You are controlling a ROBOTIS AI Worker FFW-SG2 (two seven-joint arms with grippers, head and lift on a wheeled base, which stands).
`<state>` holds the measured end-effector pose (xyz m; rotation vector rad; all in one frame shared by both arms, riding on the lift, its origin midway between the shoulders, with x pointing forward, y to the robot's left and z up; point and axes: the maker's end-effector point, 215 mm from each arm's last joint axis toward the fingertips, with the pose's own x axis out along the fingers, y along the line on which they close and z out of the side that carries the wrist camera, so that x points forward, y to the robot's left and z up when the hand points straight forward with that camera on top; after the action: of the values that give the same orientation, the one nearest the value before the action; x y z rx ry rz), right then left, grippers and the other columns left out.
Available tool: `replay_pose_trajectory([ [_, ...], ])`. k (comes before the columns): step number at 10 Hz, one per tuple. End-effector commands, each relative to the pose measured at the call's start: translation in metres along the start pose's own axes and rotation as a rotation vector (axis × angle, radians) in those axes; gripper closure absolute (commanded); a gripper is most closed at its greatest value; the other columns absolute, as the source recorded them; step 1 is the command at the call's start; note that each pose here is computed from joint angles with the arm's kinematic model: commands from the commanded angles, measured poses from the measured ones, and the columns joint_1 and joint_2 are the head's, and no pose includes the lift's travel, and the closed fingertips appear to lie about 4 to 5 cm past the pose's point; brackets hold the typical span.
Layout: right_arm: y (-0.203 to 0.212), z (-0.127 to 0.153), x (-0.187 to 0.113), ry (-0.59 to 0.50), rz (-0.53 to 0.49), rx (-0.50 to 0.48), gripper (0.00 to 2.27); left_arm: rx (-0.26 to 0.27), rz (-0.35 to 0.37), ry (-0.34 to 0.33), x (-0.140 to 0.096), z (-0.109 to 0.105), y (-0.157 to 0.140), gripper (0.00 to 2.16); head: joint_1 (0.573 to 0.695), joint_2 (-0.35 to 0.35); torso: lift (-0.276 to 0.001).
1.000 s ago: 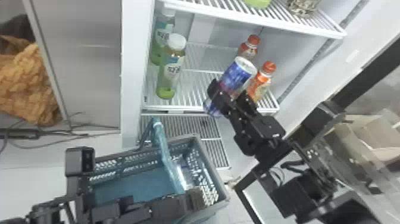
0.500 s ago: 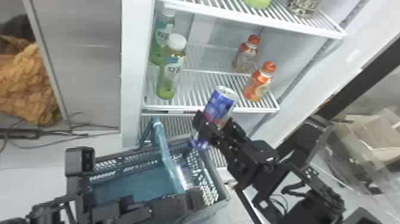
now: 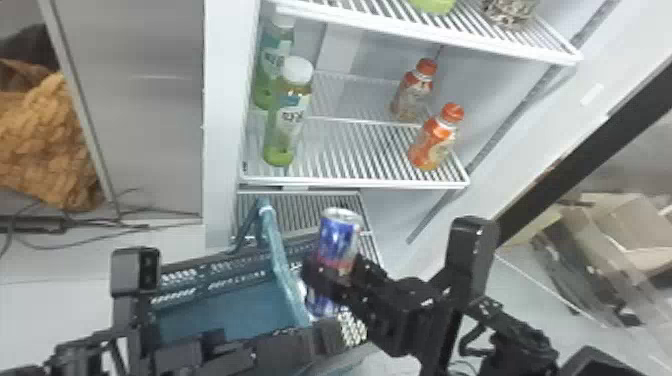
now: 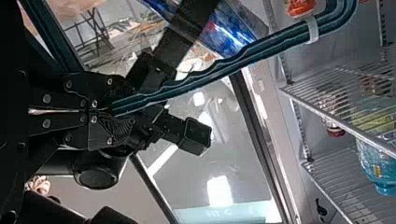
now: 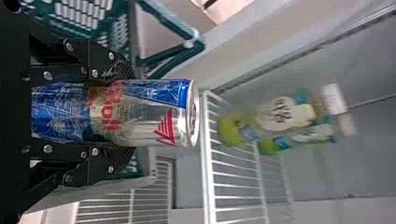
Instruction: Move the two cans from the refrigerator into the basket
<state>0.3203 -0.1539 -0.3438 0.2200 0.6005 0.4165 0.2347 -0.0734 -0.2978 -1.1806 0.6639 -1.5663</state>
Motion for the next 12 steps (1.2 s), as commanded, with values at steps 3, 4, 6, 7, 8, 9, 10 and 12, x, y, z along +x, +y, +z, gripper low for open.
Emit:
replay_pose_trajectory([
  [3,-0.004,-0.015,0.004,0.053,-0.001,0.002,0.81,-0.001,0.000,0.004,0.000,-0.001,0.000,1.16,0.695,-0.350,-0.276],
  [4,-0.005,-0.014,0.004,0.051,-0.002,0.000,0.59,-0.003,0.000,0.003,0.000,-0.001,0.000,1.16,0.695,-0.350,-0.276],
  [6,-0.005,-0.009,0.004,0.036,-0.003,-0.009,0.29,-0.002,0.000,0.004,0.000,-0.001,-0.001,1.16,0.695,-0.350,-0.276],
  [7,-0.007,0.001,0.004,0.001,-0.006,-0.015,0.23,-0.003,0.000,0.003,0.000,-0.001,0.000,1.16,0.695,-0.350,-0.276],
  [8,-0.009,0.015,0.003,-0.049,-0.013,-0.023,0.21,-0.002,0.000,0.004,0.000,-0.001,-0.001,1.16,0.695,-0.350,-0.276],
  [9,-0.011,0.030,0.001,-0.109,-0.021,-0.030,0.21,0.000,0.001,0.000,-0.001,0.000,0.000,1.16,0.695,-0.350,-0.276],
  [10,-0.016,0.052,-0.002,-0.193,-0.037,-0.040,0.21,-0.006,0.000,0.002,-0.001,-0.002,0.000,1.16,0.695,-0.350,-0.276],
  [12,-0.025,0.098,-0.015,-0.381,-0.059,-0.057,0.21,-0.003,0.002,-0.001,-0.002,-0.001,0.000,1.16,0.695,-0.350,-0.276],
])
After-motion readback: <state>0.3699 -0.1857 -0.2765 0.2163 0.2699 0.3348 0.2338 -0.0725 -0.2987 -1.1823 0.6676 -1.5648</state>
